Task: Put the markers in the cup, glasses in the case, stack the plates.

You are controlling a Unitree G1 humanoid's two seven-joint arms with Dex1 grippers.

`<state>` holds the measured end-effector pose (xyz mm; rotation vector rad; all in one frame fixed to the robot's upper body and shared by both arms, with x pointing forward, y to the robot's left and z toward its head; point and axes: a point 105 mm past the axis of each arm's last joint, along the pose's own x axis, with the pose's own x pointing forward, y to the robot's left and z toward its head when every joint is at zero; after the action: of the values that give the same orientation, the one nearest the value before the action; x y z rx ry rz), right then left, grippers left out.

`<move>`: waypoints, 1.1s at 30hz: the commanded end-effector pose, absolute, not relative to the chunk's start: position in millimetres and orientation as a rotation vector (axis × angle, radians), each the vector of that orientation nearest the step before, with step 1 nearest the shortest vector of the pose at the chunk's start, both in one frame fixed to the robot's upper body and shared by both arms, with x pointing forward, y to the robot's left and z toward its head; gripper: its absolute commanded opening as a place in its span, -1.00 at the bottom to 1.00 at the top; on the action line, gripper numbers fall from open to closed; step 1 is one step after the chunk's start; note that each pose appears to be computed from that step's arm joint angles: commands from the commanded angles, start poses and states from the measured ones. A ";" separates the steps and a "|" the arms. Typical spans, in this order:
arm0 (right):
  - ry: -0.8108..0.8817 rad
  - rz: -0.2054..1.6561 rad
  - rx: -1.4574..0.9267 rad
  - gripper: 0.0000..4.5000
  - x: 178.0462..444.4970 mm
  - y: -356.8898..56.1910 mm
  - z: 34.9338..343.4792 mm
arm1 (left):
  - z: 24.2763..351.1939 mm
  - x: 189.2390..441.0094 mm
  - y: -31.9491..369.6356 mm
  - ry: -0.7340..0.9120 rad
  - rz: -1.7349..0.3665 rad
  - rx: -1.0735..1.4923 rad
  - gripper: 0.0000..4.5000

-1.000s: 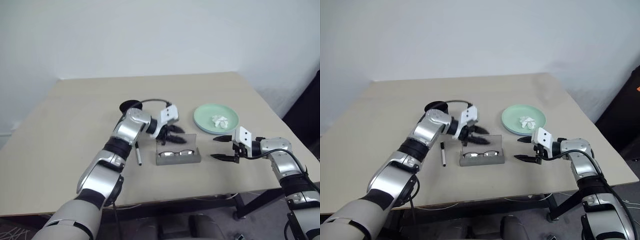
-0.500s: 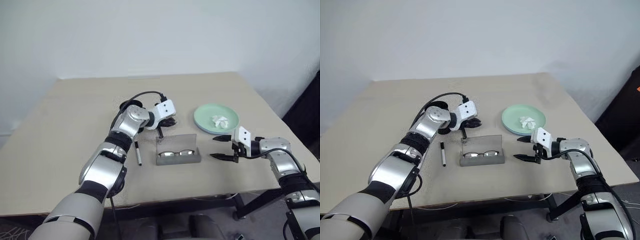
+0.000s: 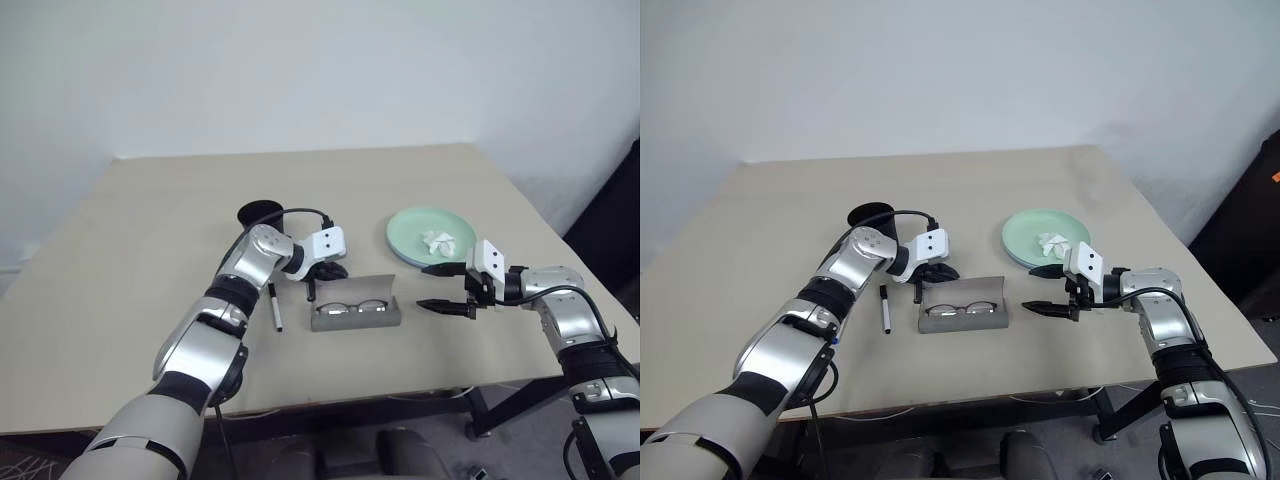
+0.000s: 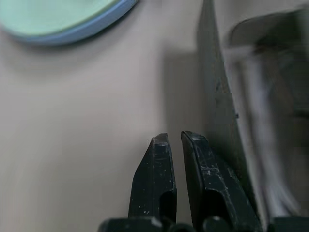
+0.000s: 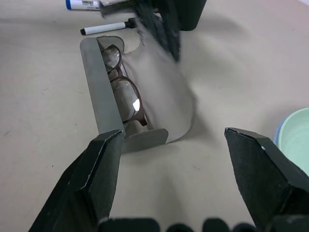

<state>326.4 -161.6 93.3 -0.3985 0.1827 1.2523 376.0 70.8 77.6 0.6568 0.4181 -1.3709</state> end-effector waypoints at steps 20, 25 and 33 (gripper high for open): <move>0.082 1.241 -0.416 0.63 334.8 -153.9 117.0 | 121.5 347.7 97.0 0.169 -1.040 0.425 -0.85; 0.076 1.262 -0.392 0.63 333.0 -151.2 116.9 | 130.1 351.1 124.3 0.145 -0.649 0.301 -0.85; 0.078 1.306 -0.367 0.63 336.3 -137.3 110.9 | 94.4 330.5 161.8 0.323 -0.177 0.287 -0.85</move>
<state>330.3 -144.3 93.3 -0.3457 0.1509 1.2901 327.4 153.5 77.4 0.2884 0.3640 -0.2819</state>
